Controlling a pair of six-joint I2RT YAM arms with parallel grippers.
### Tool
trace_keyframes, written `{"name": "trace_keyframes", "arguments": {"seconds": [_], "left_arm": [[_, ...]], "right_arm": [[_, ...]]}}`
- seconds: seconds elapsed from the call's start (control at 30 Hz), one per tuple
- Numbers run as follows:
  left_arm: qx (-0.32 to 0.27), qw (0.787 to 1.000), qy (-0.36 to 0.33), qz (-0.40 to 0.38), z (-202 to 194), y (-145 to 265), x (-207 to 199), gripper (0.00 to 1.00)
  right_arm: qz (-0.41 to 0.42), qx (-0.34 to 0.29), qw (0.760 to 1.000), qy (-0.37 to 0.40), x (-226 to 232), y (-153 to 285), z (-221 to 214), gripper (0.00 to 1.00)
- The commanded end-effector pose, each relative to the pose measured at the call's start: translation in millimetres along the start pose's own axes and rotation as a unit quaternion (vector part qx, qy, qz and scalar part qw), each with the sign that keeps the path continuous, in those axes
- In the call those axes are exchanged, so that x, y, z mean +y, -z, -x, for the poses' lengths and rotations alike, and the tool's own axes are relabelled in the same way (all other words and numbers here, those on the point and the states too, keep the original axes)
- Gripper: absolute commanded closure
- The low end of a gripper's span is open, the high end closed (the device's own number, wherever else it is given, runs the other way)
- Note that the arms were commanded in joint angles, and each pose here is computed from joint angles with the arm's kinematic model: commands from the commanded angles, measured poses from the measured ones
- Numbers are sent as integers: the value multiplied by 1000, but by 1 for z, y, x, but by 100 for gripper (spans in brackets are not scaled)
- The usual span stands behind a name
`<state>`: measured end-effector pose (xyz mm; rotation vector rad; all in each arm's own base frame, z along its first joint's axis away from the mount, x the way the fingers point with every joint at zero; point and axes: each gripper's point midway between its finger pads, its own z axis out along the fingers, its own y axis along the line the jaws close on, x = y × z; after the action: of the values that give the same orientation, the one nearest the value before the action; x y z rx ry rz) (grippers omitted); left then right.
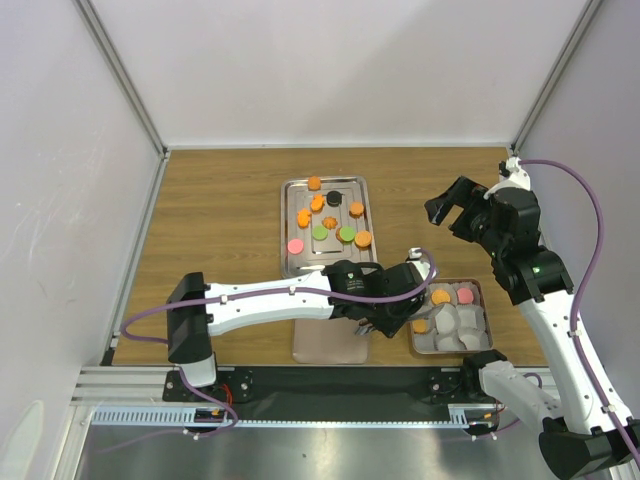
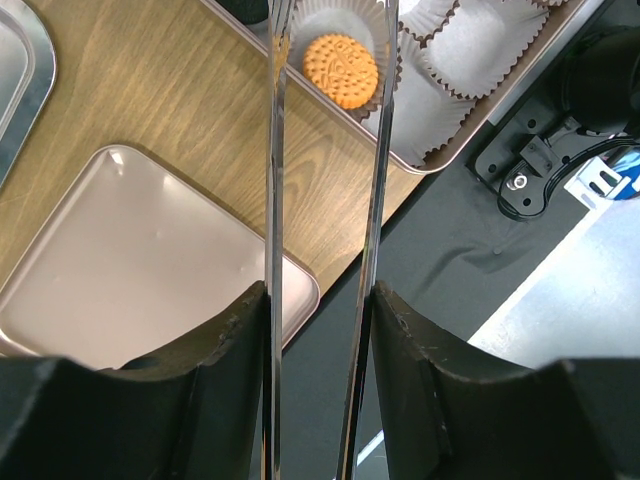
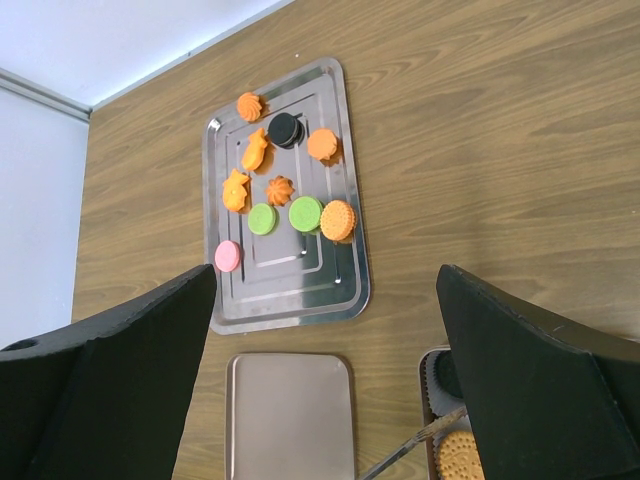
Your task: Pack the cookies
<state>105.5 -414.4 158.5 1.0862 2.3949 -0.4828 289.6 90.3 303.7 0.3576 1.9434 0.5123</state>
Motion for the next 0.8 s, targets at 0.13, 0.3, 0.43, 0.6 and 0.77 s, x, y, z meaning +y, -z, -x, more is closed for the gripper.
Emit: {"name": "trace_keyframes", "arguments": {"seconds": [0.13, 0.3, 0.43, 0.6, 0.77], "left_arm": [[-62, 998, 10, -2, 28, 32, 0, 52], [-98, 995, 27, 19, 49, 57, 22, 53], [-114, 990, 65, 53, 55, 73, 63, 53], [-107, 977, 135, 126, 35, 81, 147, 53], [-69, 961, 186, 193, -8, 71, 215, 52]], "right_arm": [[8, -15, 1000, 4, 3, 5, 8, 0], [13, -18, 1000, 5, 7, 6, 11, 0], [15, -14, 1000, 6, 7, 3, 10, 0], [21, -8, 1000, 9, 10, -3, 8, 0], [40, 8, 999, 11, 16, -9, 2, 0]]}}
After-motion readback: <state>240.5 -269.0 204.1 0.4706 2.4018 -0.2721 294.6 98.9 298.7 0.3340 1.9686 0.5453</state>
